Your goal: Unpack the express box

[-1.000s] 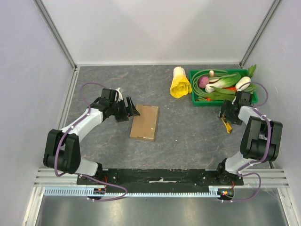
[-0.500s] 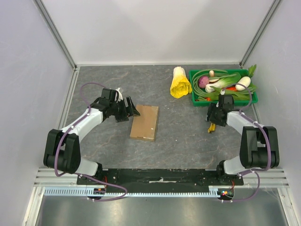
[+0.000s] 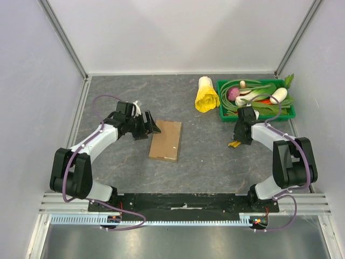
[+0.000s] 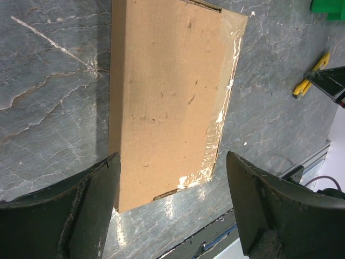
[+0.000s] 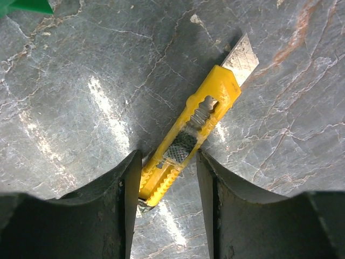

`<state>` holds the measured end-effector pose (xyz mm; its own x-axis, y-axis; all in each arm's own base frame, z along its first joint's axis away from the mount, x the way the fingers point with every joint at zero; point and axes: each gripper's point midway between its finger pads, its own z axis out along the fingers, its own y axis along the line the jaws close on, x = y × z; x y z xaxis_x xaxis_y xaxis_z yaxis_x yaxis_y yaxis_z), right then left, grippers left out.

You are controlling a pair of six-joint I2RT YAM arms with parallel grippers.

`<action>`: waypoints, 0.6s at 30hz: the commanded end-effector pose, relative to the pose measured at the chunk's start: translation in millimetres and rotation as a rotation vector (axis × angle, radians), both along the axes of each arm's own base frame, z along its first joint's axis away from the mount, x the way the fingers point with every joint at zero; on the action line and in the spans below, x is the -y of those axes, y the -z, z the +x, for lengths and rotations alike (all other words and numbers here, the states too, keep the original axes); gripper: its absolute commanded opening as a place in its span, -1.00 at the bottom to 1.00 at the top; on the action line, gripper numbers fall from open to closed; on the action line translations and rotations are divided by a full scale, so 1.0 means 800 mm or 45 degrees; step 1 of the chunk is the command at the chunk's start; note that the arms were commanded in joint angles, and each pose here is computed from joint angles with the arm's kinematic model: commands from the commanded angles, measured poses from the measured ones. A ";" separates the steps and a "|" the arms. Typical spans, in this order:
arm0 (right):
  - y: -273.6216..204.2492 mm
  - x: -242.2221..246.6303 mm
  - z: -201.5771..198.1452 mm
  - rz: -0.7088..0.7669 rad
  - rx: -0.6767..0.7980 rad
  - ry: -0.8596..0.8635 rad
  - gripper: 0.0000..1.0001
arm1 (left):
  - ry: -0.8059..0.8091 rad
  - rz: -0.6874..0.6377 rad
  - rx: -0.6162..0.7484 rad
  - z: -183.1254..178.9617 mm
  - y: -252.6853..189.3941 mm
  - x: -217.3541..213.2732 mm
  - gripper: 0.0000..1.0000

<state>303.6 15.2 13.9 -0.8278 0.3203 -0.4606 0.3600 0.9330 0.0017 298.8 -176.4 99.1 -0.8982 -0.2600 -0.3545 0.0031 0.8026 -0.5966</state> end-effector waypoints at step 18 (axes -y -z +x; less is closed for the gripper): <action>0.023 -0.040 -0.060 0.097 -0.202 -0.048 -0.54 | 0.066 -0.085 0.039 0.001 -0.017 0.015 0.68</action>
